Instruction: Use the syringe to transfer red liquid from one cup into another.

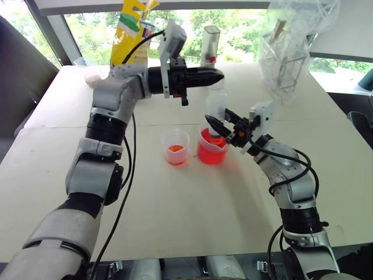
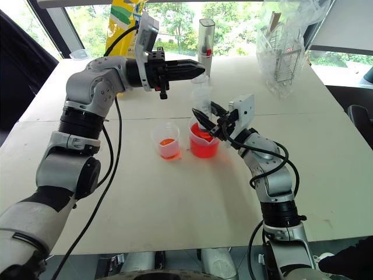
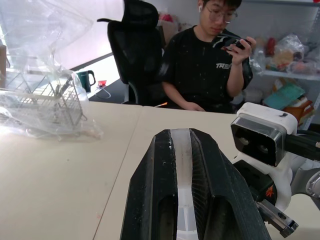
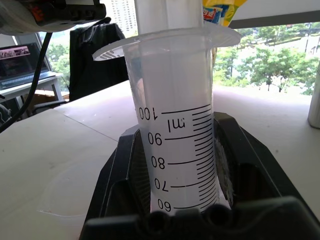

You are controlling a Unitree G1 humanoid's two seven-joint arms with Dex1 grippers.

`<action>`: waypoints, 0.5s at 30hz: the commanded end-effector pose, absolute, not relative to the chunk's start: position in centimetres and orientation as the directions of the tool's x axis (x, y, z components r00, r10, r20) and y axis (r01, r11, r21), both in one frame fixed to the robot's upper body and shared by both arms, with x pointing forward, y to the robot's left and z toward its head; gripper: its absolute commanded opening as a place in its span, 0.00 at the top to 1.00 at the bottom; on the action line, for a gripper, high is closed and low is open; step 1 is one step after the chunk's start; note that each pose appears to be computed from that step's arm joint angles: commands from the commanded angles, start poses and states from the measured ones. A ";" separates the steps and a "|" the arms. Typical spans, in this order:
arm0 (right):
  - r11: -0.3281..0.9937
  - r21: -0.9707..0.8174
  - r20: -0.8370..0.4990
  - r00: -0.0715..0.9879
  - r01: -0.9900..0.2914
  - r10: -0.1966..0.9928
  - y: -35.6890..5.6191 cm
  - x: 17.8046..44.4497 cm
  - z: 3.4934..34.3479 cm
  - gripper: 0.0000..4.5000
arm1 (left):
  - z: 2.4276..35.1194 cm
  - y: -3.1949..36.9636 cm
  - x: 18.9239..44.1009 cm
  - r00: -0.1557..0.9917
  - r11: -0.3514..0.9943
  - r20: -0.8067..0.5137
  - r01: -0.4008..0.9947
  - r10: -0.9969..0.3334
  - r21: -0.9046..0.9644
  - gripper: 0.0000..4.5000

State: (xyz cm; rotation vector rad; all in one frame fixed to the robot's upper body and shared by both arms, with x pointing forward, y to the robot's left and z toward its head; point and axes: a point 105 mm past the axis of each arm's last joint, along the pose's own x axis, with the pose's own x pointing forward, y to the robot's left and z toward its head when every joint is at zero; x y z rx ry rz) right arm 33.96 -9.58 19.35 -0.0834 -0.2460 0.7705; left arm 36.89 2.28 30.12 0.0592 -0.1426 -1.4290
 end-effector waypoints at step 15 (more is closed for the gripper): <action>0.697 -0.236 0.244 0.653 -0.677 0.717 -9.2 33.6 22.5 0.70 | 34.5 6.1 35.9 0.215 0.264 0.213 0.935 -0.953 0.237 0.05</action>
